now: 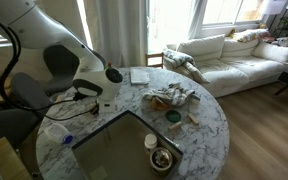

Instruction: Turn the clear small jar with the red lid the right way up on the table, pick up the wooden block and put it on the clear small jar with a red lid

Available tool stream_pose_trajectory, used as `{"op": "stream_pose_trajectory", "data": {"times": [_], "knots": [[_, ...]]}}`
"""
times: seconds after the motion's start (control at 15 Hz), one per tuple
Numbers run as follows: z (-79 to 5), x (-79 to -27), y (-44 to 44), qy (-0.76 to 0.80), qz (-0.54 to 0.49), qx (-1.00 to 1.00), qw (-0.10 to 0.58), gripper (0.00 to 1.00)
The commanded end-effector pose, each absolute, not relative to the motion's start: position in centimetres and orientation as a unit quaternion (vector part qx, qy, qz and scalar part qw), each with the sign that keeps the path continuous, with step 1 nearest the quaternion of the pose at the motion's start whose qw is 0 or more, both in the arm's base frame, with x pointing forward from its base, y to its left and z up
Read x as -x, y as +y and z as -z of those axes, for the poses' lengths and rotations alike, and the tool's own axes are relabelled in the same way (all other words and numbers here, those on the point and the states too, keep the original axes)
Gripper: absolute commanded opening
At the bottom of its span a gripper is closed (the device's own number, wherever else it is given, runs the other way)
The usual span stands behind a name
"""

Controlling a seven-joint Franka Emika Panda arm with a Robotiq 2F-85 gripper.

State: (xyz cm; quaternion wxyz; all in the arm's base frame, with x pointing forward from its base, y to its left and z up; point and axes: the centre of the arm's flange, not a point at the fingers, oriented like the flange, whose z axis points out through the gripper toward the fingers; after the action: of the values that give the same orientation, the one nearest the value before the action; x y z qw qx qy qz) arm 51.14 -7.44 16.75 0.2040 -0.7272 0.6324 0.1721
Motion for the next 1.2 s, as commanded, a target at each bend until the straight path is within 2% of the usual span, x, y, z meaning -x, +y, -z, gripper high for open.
{"op": "stream_pose_trajectory", "data": {"times": [0.0, 0.33, 0.53, 0.6, 0.67, 0.73, 1.13], "knots": [[-16.7, -49.1, -8.0, 0.67, -0.168, 0.699, 0.186, 0.62], [-15.5, -48.3, -8.0, 0.701, -0.181, 0.65, 0.229, 0.99], [-15.3, -48.2, -7.9, 0.723, -0.192, 0.608, 0.267, 1.0], [-15.3, -48.2, -7.9, 0.728, -0.195, 0.597, 0.277, 0.97], [-15.3, -48.2, -7.9, 0.732, -0.199, 0.586, 0.286, 0.76], [-15.3, -48.2, -7.8, 0.735, -0.201, 0.578, 0.293, 0.71], [-15.0, -48.3, -7.7, 0.745, -0.207, 0.561, 0.295, 0.22]]}}
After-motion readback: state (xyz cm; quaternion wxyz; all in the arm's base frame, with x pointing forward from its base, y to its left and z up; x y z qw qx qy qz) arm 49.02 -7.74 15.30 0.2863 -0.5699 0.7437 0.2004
